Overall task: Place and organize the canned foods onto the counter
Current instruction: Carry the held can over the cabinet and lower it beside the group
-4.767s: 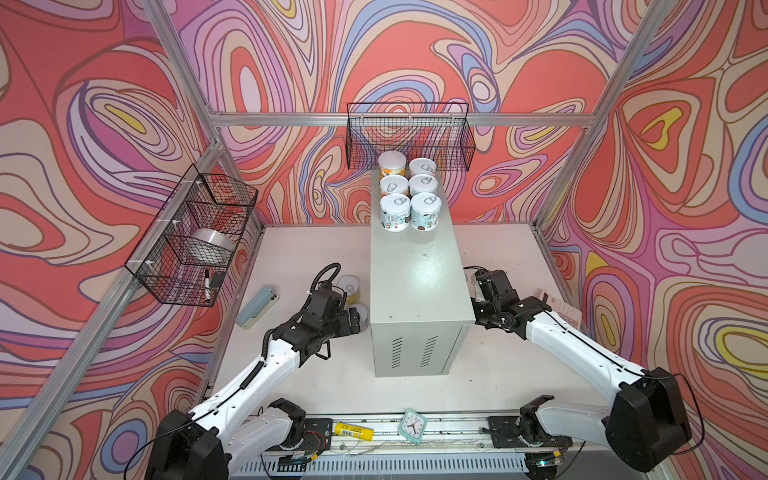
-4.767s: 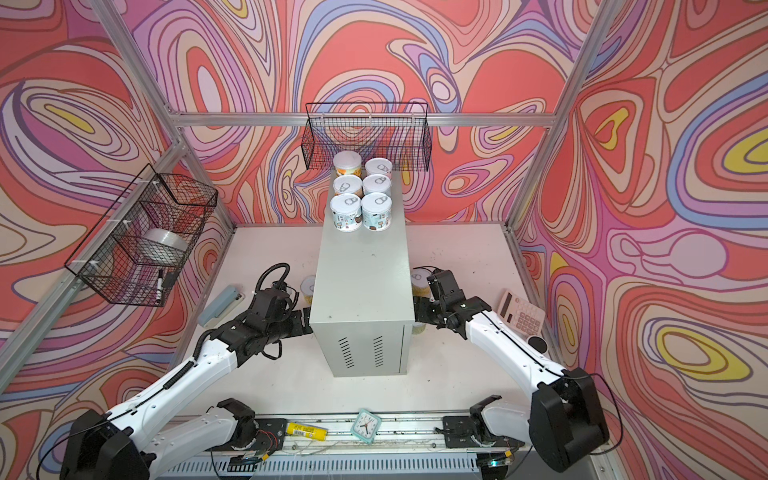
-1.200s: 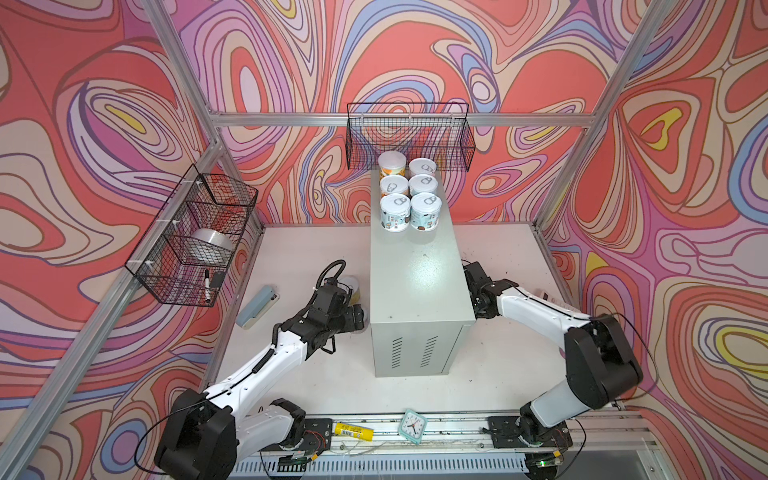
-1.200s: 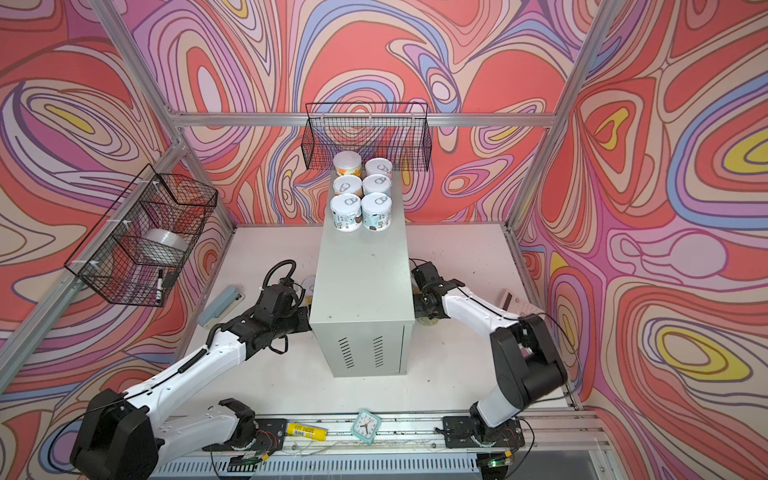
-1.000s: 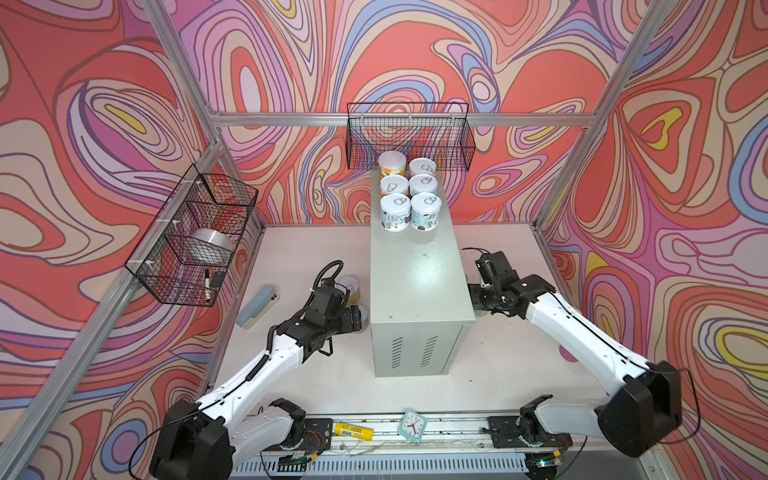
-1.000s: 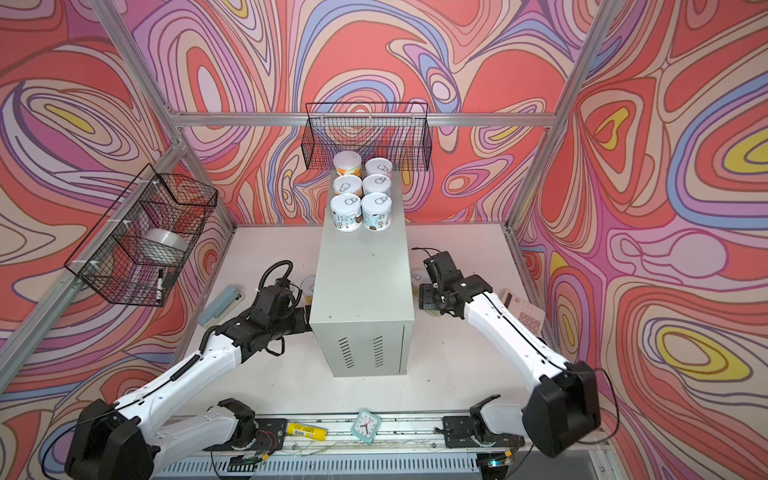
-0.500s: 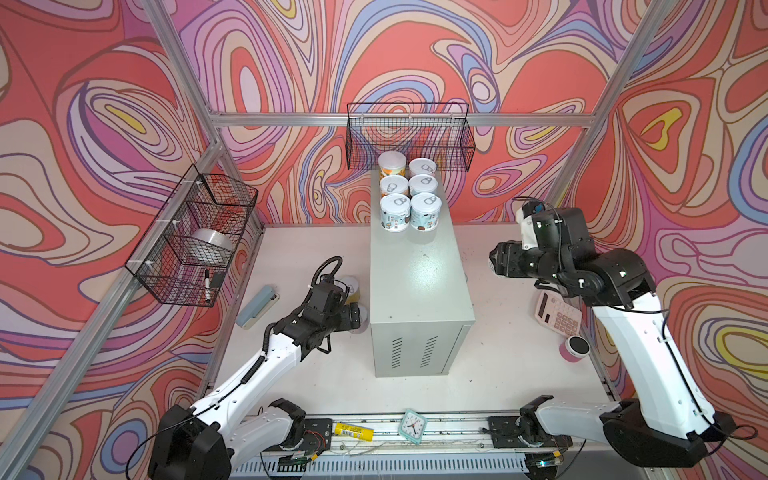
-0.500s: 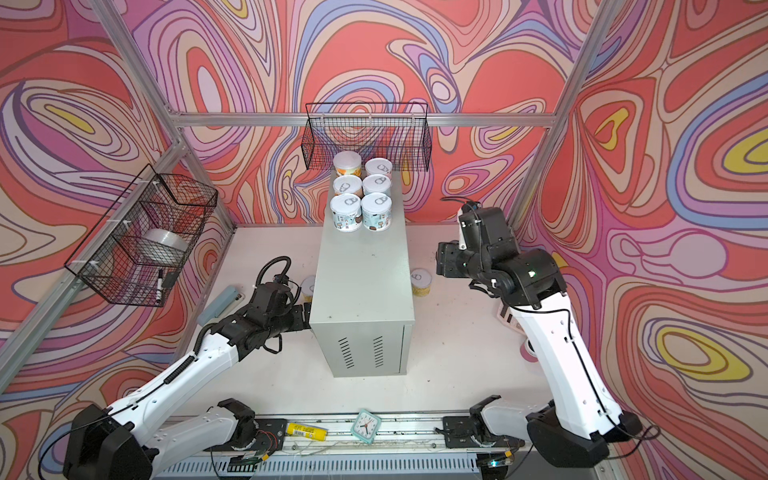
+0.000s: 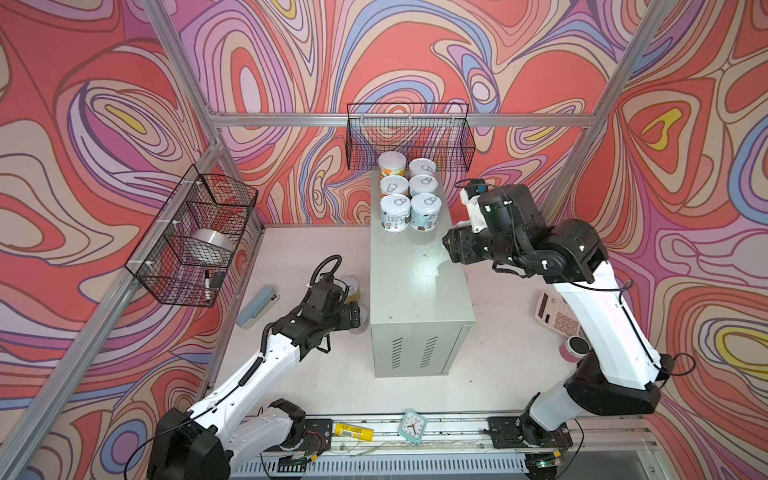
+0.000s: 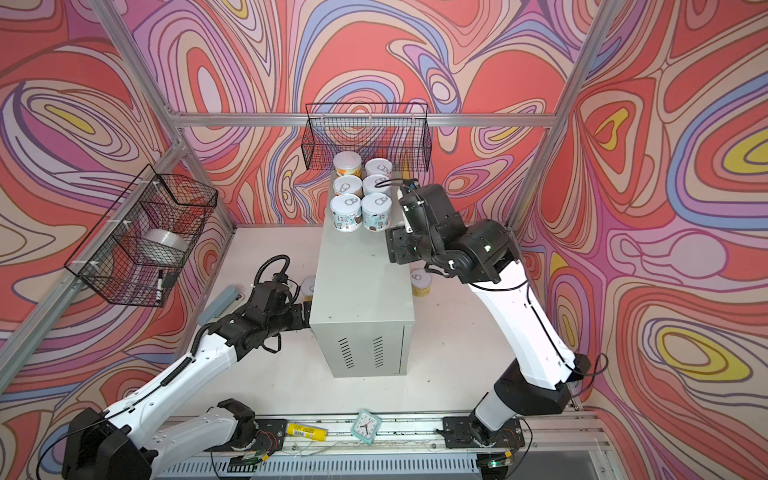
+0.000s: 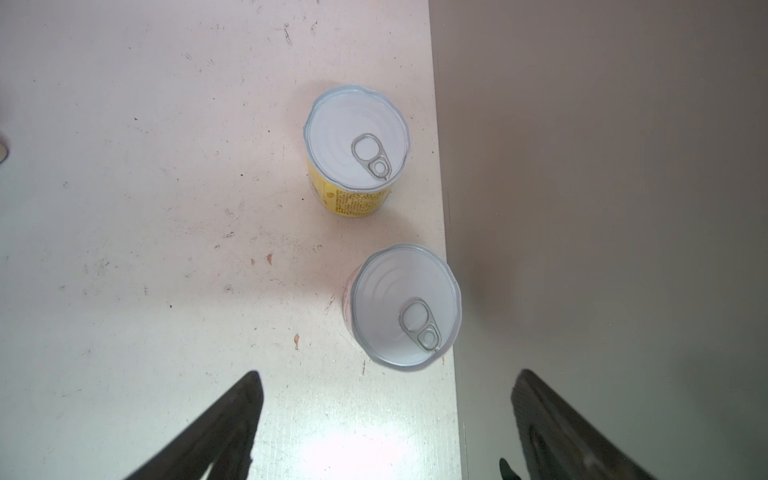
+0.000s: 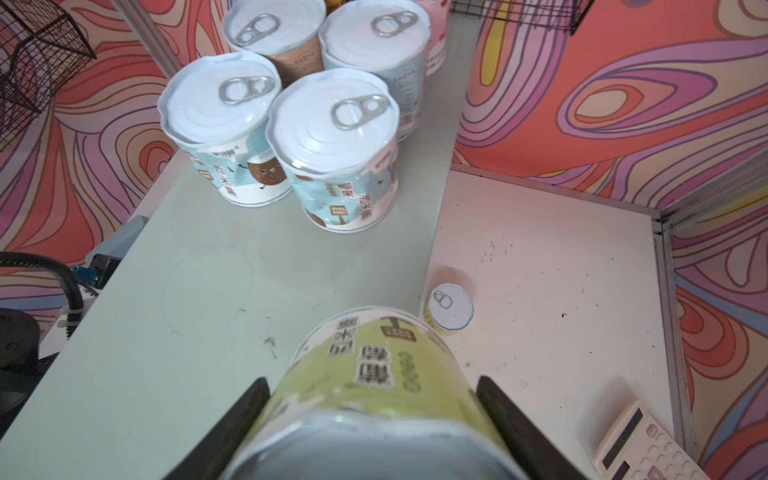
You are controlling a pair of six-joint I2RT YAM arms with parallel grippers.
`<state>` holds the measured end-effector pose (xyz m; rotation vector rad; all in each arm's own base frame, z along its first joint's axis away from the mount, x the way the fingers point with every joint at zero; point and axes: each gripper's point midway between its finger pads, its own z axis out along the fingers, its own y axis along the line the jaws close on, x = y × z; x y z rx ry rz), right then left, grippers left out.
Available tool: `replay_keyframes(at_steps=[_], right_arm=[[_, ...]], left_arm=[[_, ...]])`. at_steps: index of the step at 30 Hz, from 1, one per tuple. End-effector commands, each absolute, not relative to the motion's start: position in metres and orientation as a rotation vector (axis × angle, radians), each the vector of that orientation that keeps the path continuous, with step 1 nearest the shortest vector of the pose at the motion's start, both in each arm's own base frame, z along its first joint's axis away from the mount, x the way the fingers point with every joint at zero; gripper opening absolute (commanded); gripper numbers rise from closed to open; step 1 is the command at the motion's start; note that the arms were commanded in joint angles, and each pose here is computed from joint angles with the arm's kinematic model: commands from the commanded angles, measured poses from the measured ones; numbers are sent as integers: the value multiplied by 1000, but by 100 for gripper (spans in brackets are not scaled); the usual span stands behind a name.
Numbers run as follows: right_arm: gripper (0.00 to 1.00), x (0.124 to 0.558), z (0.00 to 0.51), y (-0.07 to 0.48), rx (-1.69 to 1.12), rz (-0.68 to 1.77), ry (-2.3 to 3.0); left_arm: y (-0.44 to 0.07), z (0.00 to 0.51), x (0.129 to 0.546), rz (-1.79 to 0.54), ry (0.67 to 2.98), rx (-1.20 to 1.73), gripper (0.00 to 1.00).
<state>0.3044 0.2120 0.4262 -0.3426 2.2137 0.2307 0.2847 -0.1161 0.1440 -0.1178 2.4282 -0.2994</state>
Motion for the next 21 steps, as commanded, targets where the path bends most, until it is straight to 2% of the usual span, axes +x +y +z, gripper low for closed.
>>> replay_keyframes(at_steps=[1, 9, 17, 18, 21], right_arm=[[0, 310, 440, 220, -346, 210, 2158], [0, 316, 427, 274, -460, 239, 2166], [0, 324, 413, 297, -493, 251, 2188], [2, 325, 411, 300, -495, 255, 2192], [29, 326, 409, 305, -506, 264, 2192]], left_arm=[[-115, 157, 285, -293, 2409, -108, 94], [-114, 157, 283, -295, 2399, -104, 94], [-113, 155, 283, -287, 2403, -94, 94], [-114, 155, 283, -287, 2402, -93, 94], [-115, 156, 284, -296, 2396, -97, 94]])
